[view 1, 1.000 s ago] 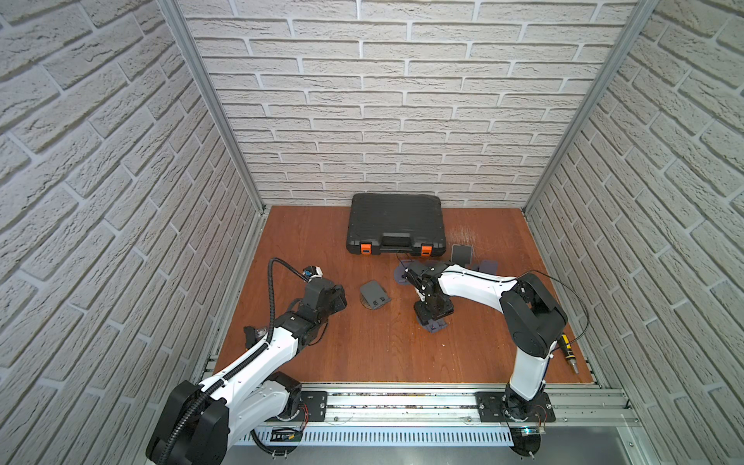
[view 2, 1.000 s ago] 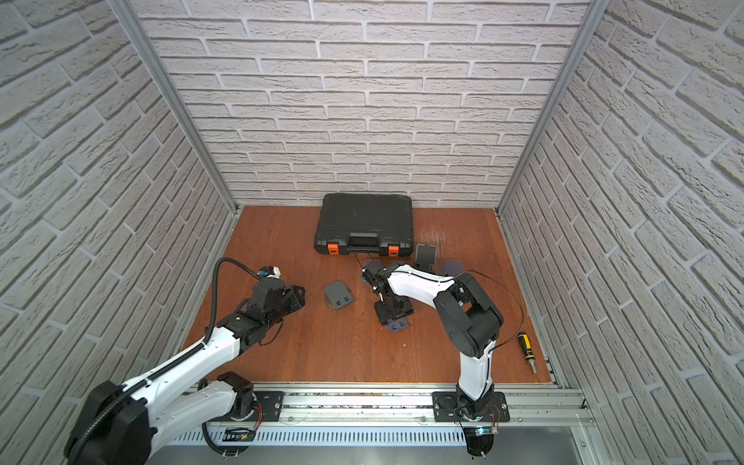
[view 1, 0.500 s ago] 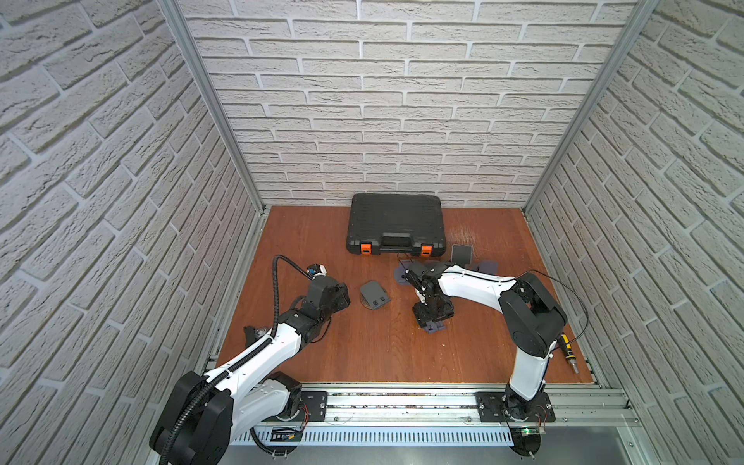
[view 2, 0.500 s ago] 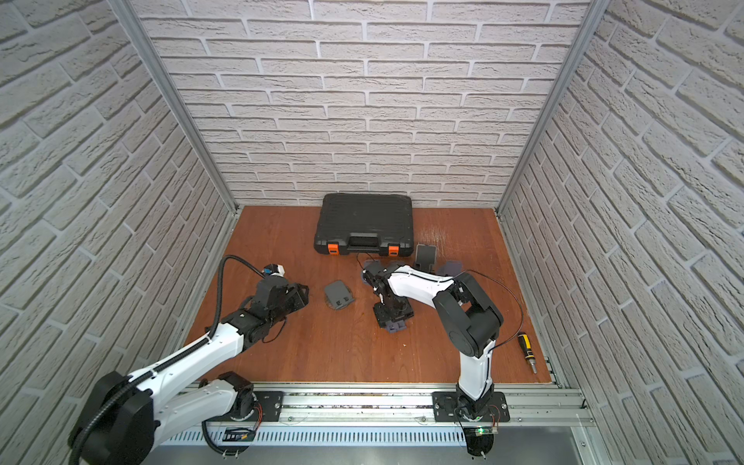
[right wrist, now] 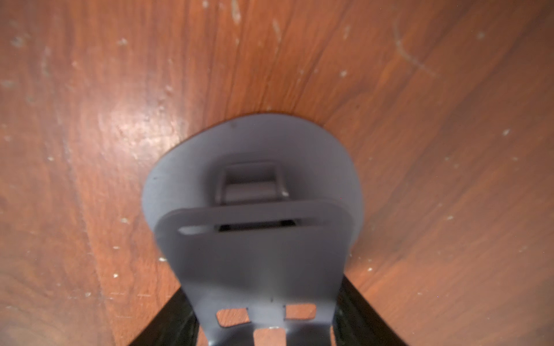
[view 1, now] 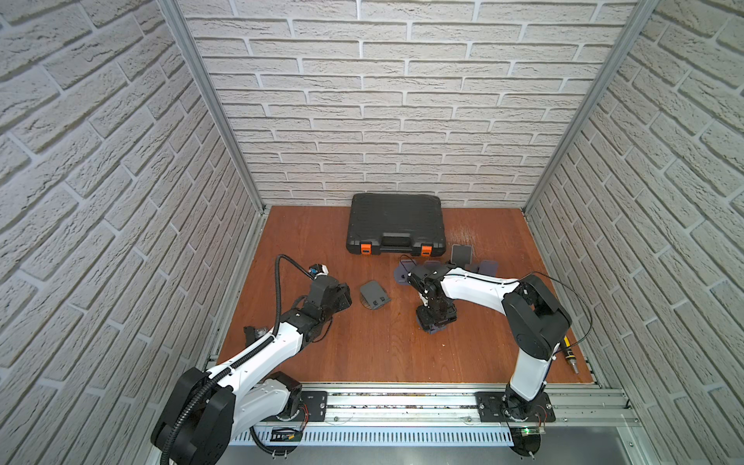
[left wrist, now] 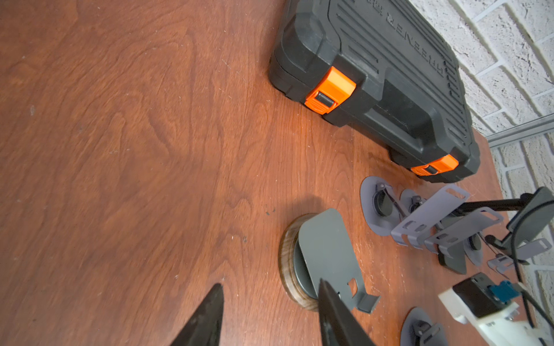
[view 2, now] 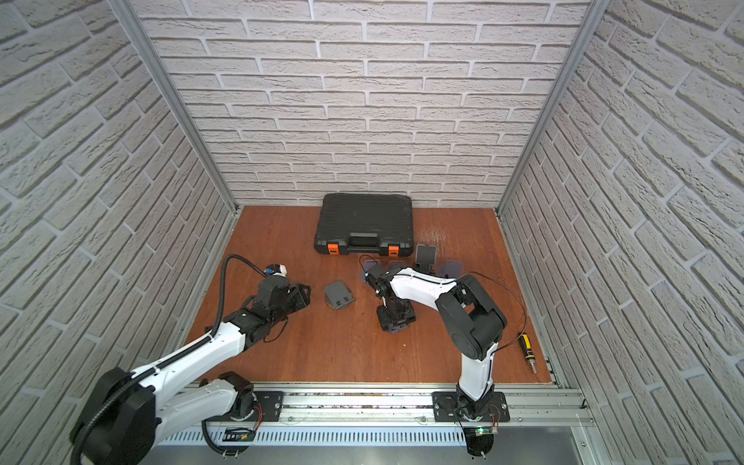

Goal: Open the phone stand
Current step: Pick up the phone stand at the center of the board.

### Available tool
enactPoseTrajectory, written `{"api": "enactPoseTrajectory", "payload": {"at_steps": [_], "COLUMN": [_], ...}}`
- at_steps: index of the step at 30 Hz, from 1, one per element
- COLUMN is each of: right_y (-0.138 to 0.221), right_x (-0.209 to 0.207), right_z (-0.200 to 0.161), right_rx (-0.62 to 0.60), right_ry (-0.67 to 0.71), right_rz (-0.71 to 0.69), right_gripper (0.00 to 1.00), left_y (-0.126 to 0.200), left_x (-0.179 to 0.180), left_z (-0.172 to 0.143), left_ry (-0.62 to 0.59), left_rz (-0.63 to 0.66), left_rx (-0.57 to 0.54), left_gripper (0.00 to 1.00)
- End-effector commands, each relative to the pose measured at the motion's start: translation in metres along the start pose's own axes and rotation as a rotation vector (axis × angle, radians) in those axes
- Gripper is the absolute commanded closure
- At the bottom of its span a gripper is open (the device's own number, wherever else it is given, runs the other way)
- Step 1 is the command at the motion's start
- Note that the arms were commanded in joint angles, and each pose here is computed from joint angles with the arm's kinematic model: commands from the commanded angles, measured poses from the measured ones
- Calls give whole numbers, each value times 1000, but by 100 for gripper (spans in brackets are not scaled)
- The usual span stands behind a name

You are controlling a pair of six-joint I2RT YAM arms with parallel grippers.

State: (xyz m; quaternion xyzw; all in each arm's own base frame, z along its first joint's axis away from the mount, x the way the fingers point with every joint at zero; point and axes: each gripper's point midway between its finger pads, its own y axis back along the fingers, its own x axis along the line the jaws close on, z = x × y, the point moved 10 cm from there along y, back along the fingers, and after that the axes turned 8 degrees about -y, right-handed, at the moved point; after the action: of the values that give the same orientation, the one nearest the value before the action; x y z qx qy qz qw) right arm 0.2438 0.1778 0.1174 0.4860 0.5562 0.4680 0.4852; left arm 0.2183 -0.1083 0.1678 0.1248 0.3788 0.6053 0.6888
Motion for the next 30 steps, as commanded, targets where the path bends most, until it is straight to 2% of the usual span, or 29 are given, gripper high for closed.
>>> {"api": "enactPoseTrajectory", "payload": {"at_steps": [1,6,9,16,21,26,30], "right_y": [5,15,26,68,92,107,114], "right_x": [-4,-3,-3,-2,-2,-3,-3], "right_z": [-4,-4,-5,-13,-20,-24,-26], "right_rx": [-13,-35,-56,-155,-216,-263,-294], "right_ry": [-27,-31,-33,9,22,30,30], "right_rz": [10,27,56,232,339,381,401], "right_gripper": [42,58,65,77,82,85,86], "left_y": [3,3,3,3,-3,-8,-15], "left_x": [-8,-11,-18,-57,-79,-107,-128], "left_z": [11,10,10,5,-4,-8,-12], "left_ry": [8,5,-9,-59,-35,-56,-72], "left_rz": [-41,-57,-105,-413,-640,-800,-885], "left_rx": [-54,-45,-28,4,-2,-9,19], "left_gripper": [48,48,49,48,47,47,52]}}
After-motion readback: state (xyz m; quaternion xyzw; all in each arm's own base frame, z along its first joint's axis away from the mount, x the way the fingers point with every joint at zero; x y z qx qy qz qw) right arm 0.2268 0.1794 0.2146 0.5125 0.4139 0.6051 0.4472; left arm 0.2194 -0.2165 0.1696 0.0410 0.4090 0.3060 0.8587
